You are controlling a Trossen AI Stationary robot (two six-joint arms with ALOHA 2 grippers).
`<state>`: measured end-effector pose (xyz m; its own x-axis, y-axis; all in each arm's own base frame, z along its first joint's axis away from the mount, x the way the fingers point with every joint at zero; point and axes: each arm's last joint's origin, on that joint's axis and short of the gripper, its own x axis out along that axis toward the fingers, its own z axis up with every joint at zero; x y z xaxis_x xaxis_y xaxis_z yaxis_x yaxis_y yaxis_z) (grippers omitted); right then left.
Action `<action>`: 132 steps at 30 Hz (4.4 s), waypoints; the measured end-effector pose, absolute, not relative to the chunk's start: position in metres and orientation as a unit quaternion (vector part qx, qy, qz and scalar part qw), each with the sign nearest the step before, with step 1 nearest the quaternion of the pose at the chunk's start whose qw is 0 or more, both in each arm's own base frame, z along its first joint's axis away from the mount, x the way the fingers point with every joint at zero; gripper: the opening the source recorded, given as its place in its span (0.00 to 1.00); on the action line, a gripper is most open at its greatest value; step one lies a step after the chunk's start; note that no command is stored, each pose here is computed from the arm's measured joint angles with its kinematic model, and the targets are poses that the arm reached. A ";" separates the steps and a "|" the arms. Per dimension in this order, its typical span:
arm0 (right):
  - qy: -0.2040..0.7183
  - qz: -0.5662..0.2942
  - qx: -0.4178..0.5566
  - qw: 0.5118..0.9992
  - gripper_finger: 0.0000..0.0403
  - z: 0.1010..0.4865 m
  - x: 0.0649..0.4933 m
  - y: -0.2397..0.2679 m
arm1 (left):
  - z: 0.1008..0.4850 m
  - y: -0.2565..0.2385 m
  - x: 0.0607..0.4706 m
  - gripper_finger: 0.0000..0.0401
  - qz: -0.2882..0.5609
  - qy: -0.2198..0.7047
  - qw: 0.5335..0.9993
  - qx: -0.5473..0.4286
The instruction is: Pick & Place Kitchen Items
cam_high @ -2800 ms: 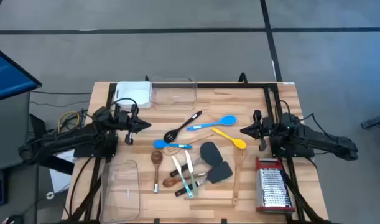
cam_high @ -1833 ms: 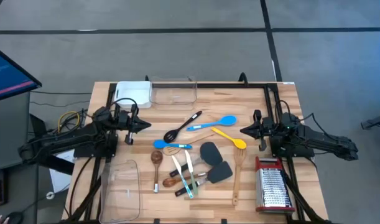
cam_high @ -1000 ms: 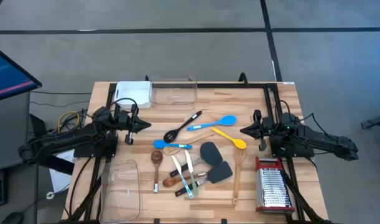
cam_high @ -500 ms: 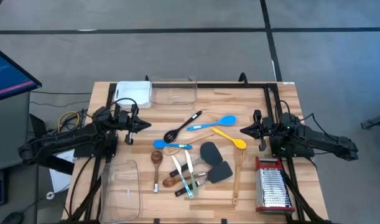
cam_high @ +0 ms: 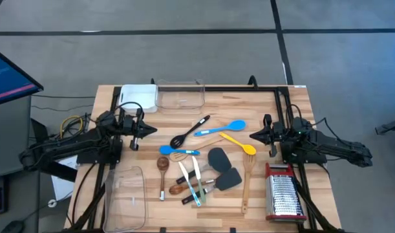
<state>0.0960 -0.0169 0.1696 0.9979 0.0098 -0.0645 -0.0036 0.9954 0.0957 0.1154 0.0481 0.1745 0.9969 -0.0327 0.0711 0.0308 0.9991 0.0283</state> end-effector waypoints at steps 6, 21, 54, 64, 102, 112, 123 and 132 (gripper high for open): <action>0.033 0.003 0.048 0.998 0.01 0.170 0.096 -0.017 | 0.174 0.048 0.115 0.01 -0.016 -0.036 0.999 0.014; 0.033 0.003 0.048 0.998 0.01 0.170 0.096 -0.017 | 0.174 0.048 0.115 0.01 -0.016 -0.036 0.999 0.013; 0.033 0.003 0.048 0.998 0.01 0.170 0.096 -0.017 | 0.174 0.048 0.115 0.01 -0.017 -0.035 0.999 -0.010; 0.033 0.003 0.048 0.998 0.01 0.170 0.096 -0.017 | 0.174 0.048 0.115 0.01 -0.017 -0.035 0.999 -0.011; 0.036 0.003 0.049 0.998 0.01 0.169 0.096 -0.017 | 0.175 0.048 0.115 0.01 -0.017 -0.039 0.999 -0.009; 0.036 0.003 0.049 0.998 0.01 0.169 0.096 -0.017 | 0.176 0.048 0.115 0.01 -0.017 -0.042 0.999 -0.007; 0.036 0.003 0.049 0.998 0.01 0.169 0.096 -0.017 | 0.176 0.048 0.115 0.01 -0.017 -0.042 0.999 -0.007; 0.036 0.003 0.049 0.998 0.01 0.169 0.096 -0.017 | 0.176 0.048 0.115 0.01 -0.017 -0.042 0.999 -0.007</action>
<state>0.0959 -0.0169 0.1691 0.9974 0.0098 -0.0709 -0.0029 0.9953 0.0973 0.1153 0.0481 0.1759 0.9959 -0.0333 0.0839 0.0345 0.9993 -0.0129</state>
